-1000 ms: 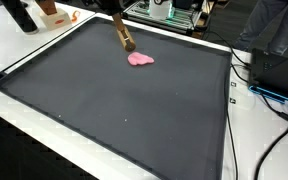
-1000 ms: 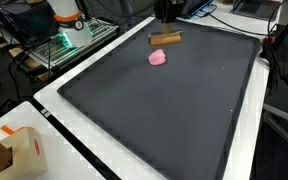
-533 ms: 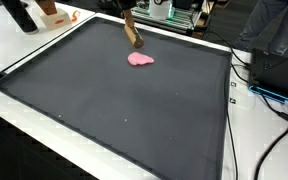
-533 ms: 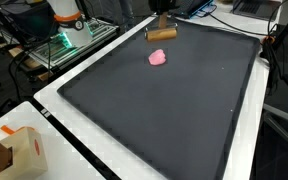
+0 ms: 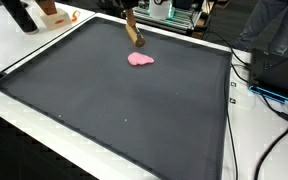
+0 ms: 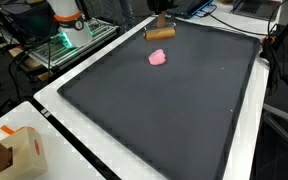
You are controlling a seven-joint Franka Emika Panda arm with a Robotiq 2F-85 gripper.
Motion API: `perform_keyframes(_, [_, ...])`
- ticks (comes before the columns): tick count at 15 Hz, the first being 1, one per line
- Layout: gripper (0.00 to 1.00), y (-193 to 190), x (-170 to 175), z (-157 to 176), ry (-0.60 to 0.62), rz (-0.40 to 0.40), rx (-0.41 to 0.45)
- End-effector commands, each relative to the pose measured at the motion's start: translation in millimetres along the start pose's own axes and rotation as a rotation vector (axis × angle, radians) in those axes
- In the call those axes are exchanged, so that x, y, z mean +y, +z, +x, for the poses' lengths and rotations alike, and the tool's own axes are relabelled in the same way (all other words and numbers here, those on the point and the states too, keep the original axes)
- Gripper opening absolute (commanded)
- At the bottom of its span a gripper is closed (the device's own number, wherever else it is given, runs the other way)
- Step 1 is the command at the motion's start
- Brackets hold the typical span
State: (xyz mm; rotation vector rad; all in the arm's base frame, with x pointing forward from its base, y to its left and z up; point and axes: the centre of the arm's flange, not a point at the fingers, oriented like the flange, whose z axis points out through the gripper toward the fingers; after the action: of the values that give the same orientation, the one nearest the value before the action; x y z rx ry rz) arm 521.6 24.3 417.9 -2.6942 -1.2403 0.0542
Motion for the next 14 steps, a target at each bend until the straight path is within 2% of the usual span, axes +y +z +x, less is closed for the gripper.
perform_keyframes(1, [0.23,3.1,-6.8,1.5,-0.009,-0.019,-0.016])
perform_keyframes(6, [0.23,27.1,-62.4,21.1,-0.103,-0.200,-0.098])
perform_keyframes(10, [0.23,47.8,-118.8,39.3,-0.205,-0.352,-0.125])
perform_keyframes(14, [0.23,68.8,-163.9,48.4,-0.243,-0.483,-0.129])
